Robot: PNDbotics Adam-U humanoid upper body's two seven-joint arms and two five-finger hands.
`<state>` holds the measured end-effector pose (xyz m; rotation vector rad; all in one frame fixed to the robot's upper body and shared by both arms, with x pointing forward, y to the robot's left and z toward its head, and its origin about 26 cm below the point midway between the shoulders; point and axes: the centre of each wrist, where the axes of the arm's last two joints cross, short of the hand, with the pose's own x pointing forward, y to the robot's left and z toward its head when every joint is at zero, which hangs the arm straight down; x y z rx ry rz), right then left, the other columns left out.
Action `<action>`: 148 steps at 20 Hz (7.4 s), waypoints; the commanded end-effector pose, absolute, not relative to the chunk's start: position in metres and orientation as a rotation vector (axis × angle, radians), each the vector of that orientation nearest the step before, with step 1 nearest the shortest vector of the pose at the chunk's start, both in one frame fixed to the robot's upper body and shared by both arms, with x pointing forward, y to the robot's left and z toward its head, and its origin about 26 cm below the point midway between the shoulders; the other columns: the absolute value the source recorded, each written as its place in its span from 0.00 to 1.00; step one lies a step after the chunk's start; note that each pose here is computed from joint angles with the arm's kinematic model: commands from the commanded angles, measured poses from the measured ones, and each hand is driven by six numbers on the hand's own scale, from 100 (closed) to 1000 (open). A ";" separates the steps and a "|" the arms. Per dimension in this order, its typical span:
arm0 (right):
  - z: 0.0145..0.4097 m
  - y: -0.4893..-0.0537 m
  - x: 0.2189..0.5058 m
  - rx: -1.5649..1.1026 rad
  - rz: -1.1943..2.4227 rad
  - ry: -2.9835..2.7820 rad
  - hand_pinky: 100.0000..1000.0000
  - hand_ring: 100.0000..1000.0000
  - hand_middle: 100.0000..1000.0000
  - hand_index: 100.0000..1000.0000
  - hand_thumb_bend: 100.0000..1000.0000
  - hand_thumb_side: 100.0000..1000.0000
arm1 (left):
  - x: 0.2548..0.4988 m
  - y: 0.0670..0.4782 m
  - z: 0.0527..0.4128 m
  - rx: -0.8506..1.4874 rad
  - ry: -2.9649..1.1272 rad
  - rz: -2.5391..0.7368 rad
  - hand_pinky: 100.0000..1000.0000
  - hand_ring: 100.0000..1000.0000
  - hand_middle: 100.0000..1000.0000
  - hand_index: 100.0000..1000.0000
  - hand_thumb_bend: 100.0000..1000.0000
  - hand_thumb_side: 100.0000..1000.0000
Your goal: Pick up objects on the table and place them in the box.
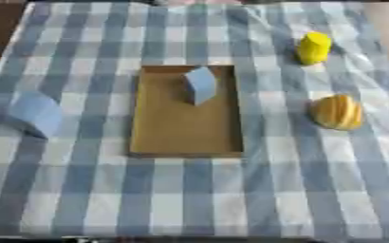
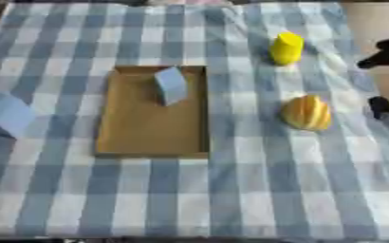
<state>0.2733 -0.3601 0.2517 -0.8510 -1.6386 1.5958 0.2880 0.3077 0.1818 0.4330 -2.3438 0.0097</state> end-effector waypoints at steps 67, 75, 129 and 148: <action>0.216 -0.345 0.349 -0.834 1.835 -1.253 0.81 0.95 0.79 0.92 0.00 0.75 | 0.288 0.296 0.187 0.342 -2.348 -0.051 0.83 0.72 0.70 0.79 0.00 0.71; 0.211 -0.343 0.357 -0.988 1.929 -1.164 0.79 0.84 0.78 0.91 0.00 0.52 | 0.288 0.295 0.187 0.335 -2.346 -0.054 0.83 0.71 0.69 0.78 0.00 0.71; 0.267 -0.154 0.363 -0.735 2.112 -2.036 0.69 0.49 0.36 0.51 0.00 0.11 | 0.291 0.289 0.191 0.273 -2.362 -0.094 0.83 0.71 0.69 0.77 0.00 0.69; 0.238 -0.156 0.363 -0.724 2.291 -1.855 0.87 0.95 0.85 0.94 0.00 0.44 | 0.291 0.288 0.190 0.266 -2.357 -0.094 0.83 0.72 0.69 0.77 0.00 0.70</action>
